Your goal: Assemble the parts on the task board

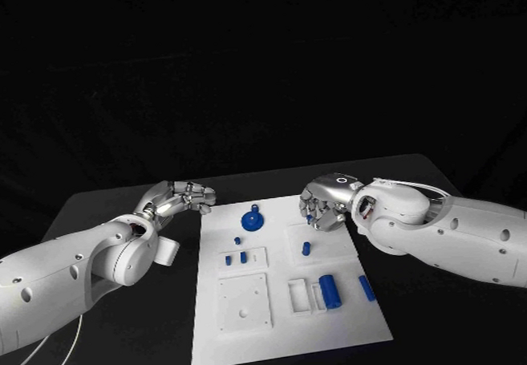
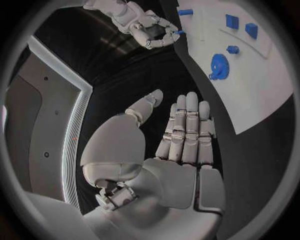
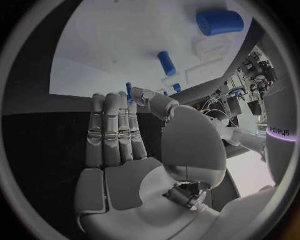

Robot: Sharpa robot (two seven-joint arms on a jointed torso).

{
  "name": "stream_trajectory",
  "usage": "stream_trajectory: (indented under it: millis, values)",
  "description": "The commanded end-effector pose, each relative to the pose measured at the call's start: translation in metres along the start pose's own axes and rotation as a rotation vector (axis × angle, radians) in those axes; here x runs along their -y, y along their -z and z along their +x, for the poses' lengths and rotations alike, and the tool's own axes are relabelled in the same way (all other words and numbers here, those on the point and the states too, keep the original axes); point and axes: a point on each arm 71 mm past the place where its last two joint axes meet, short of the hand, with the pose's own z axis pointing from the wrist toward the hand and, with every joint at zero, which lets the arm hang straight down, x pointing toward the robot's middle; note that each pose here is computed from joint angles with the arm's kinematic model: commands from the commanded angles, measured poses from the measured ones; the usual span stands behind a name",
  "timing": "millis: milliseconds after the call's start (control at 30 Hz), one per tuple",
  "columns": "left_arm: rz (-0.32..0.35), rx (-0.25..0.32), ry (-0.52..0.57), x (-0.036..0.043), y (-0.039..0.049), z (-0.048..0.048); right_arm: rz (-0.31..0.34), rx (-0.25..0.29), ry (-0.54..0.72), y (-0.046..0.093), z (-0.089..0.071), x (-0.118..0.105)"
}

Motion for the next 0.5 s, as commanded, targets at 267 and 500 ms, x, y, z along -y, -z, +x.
stream_trajectory:
  millis: [267, 500]
  values:
    - [0.006, -0.008, 0.014, 0.0009, -0.003, 0.0034, -0.126, 0.055, -0.242, -0.005, -0.008, -0.037]
    - [0.006, -0.005, 0.013, 0.0008, -0.0053, 0.0044, -0.196, 0.064, -0.252, -0.011, -0.007, -0.063]
